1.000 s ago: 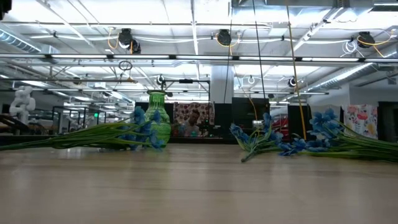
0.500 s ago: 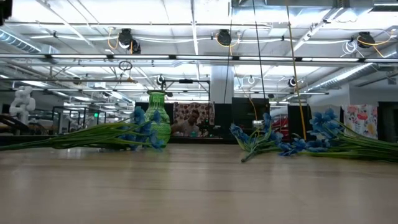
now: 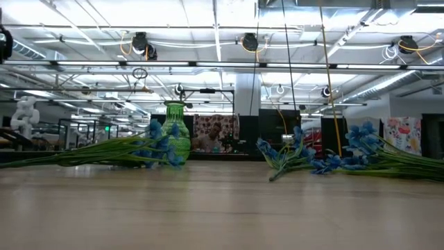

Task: Sort flowers into vase by color
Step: Put the red flower into the yellow vase

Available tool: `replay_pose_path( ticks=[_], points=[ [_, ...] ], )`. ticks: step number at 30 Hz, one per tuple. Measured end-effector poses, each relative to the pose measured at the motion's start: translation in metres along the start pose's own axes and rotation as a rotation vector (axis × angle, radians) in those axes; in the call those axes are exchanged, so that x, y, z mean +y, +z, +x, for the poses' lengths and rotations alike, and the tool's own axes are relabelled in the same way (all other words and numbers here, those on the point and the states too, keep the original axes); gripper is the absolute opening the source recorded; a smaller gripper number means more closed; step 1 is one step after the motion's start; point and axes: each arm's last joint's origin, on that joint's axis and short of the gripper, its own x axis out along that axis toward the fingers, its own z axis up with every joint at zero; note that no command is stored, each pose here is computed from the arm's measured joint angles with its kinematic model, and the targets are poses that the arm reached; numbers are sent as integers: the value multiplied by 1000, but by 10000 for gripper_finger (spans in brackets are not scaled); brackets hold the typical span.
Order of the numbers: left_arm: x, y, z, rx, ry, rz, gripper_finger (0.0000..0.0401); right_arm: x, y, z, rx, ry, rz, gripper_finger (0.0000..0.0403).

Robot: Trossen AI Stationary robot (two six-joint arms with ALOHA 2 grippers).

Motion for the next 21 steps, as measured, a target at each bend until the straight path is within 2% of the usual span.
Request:
replay_pose_path(
  ticks=[8, 16, 21],
  points=[
    [-5, -15, 4, 209, -91, -77, 13, -1, -5, 0, 42, -2, -13, 225],
    [-18, -20, 8, 263, -163, -109, 13, -1, -7, 0, 60, -3, 6, 224],
    [-25, -26, 13, 267, -133, -98, 13, -1, -7, -1, 60, -3, 5, 224]
  ],
)
